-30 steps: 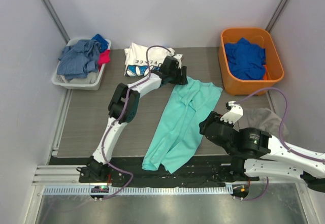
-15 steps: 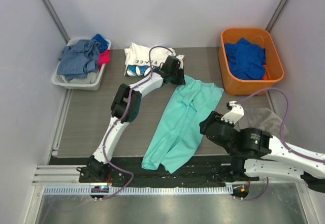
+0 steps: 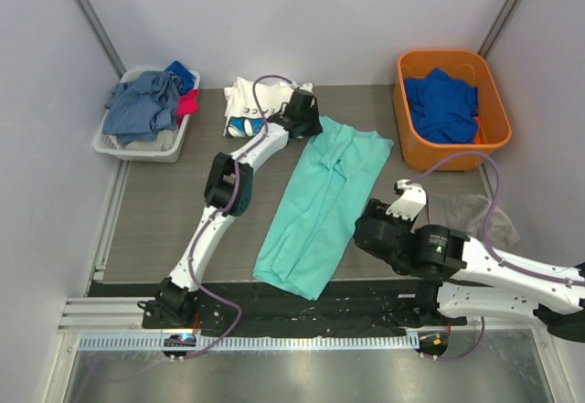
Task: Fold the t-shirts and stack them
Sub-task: Fold the tshirt
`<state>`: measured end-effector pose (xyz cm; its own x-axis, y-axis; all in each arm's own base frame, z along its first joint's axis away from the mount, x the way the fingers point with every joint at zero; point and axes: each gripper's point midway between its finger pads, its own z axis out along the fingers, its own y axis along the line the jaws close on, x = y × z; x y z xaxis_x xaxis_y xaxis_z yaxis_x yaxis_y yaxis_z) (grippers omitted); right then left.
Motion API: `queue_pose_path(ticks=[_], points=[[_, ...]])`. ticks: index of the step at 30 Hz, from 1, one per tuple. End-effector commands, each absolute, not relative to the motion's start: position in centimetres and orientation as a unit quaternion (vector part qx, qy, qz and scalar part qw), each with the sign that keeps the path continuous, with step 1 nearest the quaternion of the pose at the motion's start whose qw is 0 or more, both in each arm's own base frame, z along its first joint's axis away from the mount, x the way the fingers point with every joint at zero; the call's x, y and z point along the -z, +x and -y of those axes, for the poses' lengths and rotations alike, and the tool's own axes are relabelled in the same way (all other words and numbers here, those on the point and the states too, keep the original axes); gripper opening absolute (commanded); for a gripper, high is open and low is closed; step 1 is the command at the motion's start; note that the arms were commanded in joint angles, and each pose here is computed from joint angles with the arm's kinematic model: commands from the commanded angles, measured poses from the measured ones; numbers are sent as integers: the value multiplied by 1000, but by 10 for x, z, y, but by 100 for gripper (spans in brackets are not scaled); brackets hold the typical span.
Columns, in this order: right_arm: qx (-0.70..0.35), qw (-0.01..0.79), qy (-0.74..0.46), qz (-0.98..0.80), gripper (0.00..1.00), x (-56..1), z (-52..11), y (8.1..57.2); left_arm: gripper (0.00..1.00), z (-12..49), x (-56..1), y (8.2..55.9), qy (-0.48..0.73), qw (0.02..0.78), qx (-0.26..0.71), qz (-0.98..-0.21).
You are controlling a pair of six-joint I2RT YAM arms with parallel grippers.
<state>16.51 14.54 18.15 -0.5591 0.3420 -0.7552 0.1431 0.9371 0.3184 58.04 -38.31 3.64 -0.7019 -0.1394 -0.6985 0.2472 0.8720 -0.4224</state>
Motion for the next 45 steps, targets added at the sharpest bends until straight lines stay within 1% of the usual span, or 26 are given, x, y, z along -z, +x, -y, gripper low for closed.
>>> queue_pose_path(ticks=[1, 6, 7, 8, 9, 10, 12, 13, 21, 28, 38, 41, 45], points=[[-121, 484, 157, -852, 68, -206, -150, 180, 0, 354, -53, 612, -46, 419, 244, -873], [-117, 480, 155, -855, 68, -202, -154, 183, 0, 345, -52, 615, -62, 420, 241, -873], [-119, 479, 155, -856, 68, -202, -155, 183, 2, 346, -52, 616, -64, 418, 247, -872], [-118, 479, 156, -856, 68, -201, -155, 183, 24, 346, -51, 616, -63, 416, 250, -872], [-120, 479, 159, -855, 68, -202, -155, 184, 40, 347, -53, 617, -63, 418, 255, -870], [-121, 479, 159, -855, 68, -202, -155, 184, 69, 348, -57, 617, -62, 421, 257, -868], [-125, 478, 161, -854, 68, -203, -154, 183, 92, 346, -58, 618, -62, 426, 258, -865], [-125, 479, 163, -854, 68, -204, -153, 184, 99, 349, -62, 617, -57, 424, 270, -863], [-123, 476, 165, -855, 68, -201, -149, 185, 100, 322, -45, 632, -98, 413, 268, -865], [-122, 472, 164, -858, 69, -199, -148, 187, 100, 278, -30, 638, -137, 410, 205, -878], [-129, 464, 171, -859, 69, -194, -147, 187, 100, 223, -35, 641, -177, 421, 144, -878], [-129, 464, 172, -859, 69, -194, -146, 187, 100, 212, -34, 640, -183, 417, 139, -879], [-128, 463, 171, -860, 69, -192, -147, 188, 100, 223, -47, 641, -161, 424, 169, -875]])
